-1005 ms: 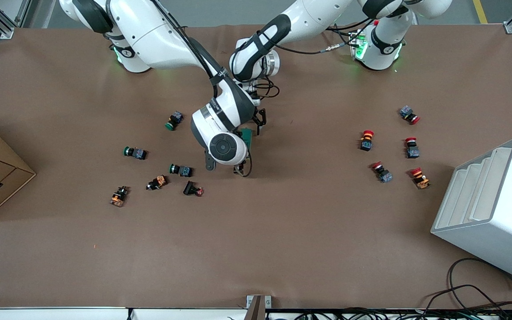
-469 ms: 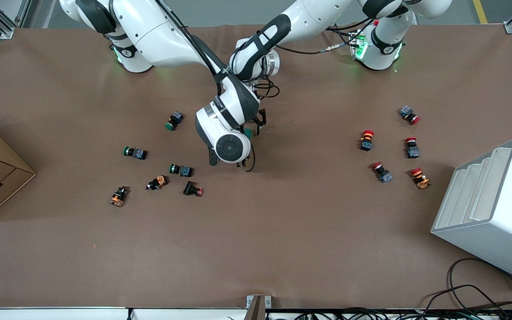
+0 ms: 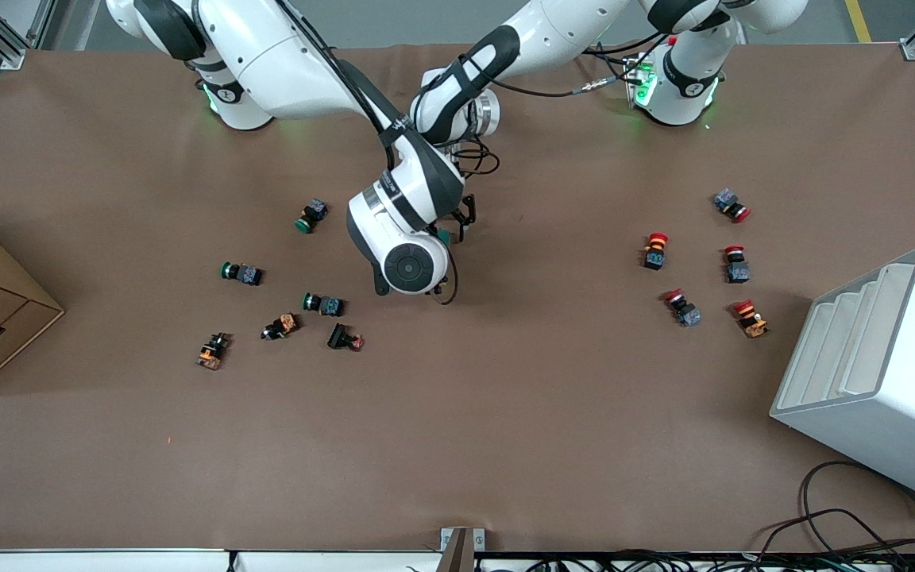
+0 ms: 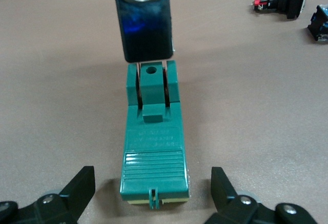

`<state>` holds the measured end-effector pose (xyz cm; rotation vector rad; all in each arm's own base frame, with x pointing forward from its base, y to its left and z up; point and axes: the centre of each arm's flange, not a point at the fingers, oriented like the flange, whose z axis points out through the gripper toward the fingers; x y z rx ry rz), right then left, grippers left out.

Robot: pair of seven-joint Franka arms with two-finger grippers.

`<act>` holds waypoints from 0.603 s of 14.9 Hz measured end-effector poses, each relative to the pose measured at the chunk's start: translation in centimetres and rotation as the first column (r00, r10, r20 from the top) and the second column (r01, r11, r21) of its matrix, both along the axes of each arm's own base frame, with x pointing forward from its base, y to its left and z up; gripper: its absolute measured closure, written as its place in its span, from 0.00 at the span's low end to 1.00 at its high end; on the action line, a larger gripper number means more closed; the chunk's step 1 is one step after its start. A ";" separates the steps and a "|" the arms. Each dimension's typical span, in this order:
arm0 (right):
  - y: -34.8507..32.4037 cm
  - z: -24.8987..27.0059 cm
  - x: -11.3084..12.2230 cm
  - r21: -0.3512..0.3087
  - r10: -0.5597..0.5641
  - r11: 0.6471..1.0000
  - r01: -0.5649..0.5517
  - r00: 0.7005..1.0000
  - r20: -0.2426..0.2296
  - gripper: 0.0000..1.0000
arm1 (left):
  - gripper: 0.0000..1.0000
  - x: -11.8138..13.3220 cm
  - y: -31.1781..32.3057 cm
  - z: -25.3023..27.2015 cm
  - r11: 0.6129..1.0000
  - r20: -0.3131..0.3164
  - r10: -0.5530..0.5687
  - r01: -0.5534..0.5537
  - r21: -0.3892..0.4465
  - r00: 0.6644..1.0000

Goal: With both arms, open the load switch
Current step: 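Push the black lever down onto the switch body with the right gripper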

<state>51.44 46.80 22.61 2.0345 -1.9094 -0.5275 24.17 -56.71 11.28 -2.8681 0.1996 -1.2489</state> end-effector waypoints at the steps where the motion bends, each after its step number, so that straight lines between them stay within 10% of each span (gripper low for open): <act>1: 0.0 -0.1 -0.4 -0.004 0.019 1.000 -0.020 1.000 -0.021 0.00 | 0.00 0.0 0.0 0.0 1.000 0.000 0.000 0.000 0.000 1.000; 9: 0.4 -0.2 -2.0 0.016 0.075 0.997 -0.073 0.991 -0.110 0.00 | 0.00 0.0 0.0 0.0 1.000 0.000 0.000 0.000 0.000 1.000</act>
